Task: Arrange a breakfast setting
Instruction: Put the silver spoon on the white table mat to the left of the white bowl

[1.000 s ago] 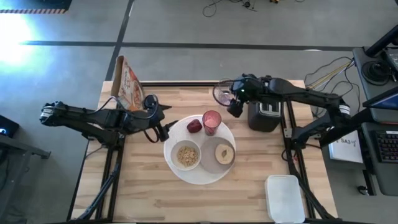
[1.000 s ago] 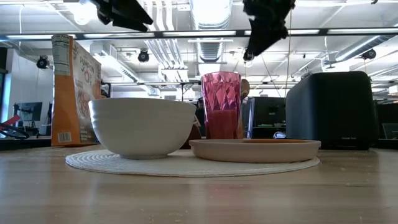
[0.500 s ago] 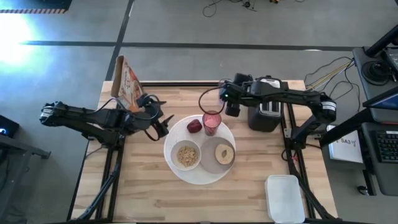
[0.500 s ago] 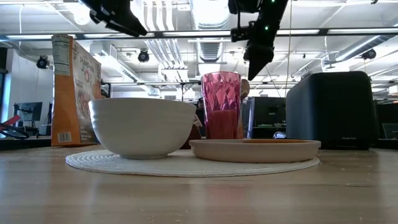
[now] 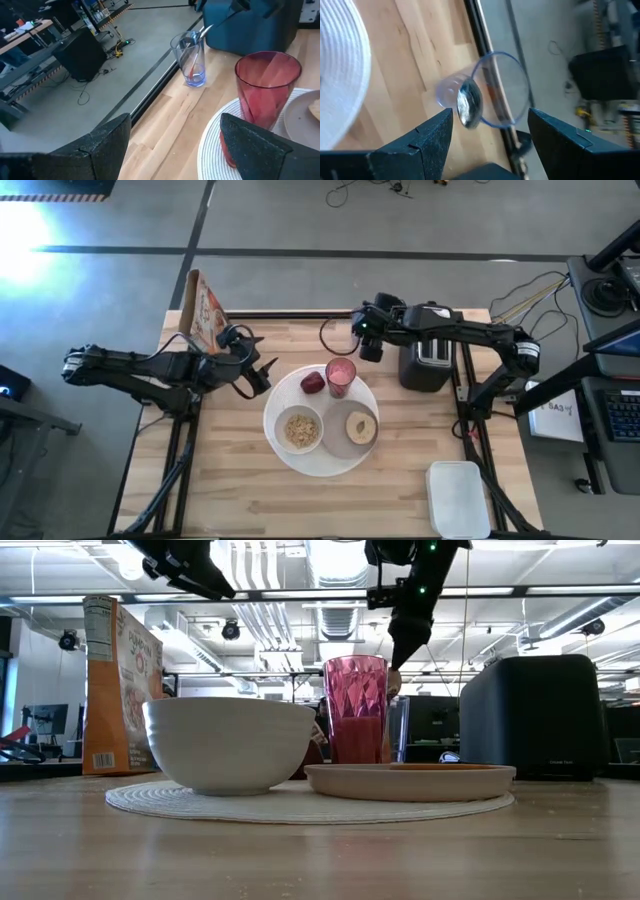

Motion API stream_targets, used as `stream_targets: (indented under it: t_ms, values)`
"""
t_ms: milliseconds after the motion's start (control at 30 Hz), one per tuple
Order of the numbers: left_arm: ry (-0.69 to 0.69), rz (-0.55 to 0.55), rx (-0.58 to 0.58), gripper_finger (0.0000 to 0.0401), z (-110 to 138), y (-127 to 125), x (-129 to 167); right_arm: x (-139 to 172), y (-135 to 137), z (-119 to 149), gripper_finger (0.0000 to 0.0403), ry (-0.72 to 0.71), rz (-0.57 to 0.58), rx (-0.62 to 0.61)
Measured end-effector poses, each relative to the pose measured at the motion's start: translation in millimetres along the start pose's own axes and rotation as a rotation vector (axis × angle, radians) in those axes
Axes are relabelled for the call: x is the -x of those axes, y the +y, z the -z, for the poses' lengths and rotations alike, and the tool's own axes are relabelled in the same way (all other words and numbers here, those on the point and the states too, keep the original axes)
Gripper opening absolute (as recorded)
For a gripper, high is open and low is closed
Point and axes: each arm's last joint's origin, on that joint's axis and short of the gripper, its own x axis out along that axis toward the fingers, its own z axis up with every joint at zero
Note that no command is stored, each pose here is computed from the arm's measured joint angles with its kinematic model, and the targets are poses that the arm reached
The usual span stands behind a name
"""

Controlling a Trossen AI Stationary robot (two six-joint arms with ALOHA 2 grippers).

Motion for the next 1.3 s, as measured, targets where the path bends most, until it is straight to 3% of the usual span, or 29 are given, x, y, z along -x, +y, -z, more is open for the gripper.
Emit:
stream_targets:
  t_ms: [300, 700, 1100, 1300]
  values:
    - [0.013, -0.024, 0.001, 0.0290, 0.5, 4.4, -3.3, -14.8, -4.4, -0.7, 0.0243, 0.003, -0.018, -0.018]
    - [0.018, -0.024, 0.016, 0.0290, 1.2, 4.5, -3.3, -46.7, -1.6, -2.0, 0.0187, 0.067, -0.027, 0.077]
    - [0.019, -0.024, 0.041, 0.0290, 1.4, 4.5, -3.3, -27.5, -12.0, 1.0, 0.0077, 0.031, -0.014, 0.049]
    - [0.019, -0.024, 0.055, 0.0290, 1.4, 4.5, -3.3, -24.2, -13.0, 1.0, 0.0017, 0.000, -0.077, 0.033]
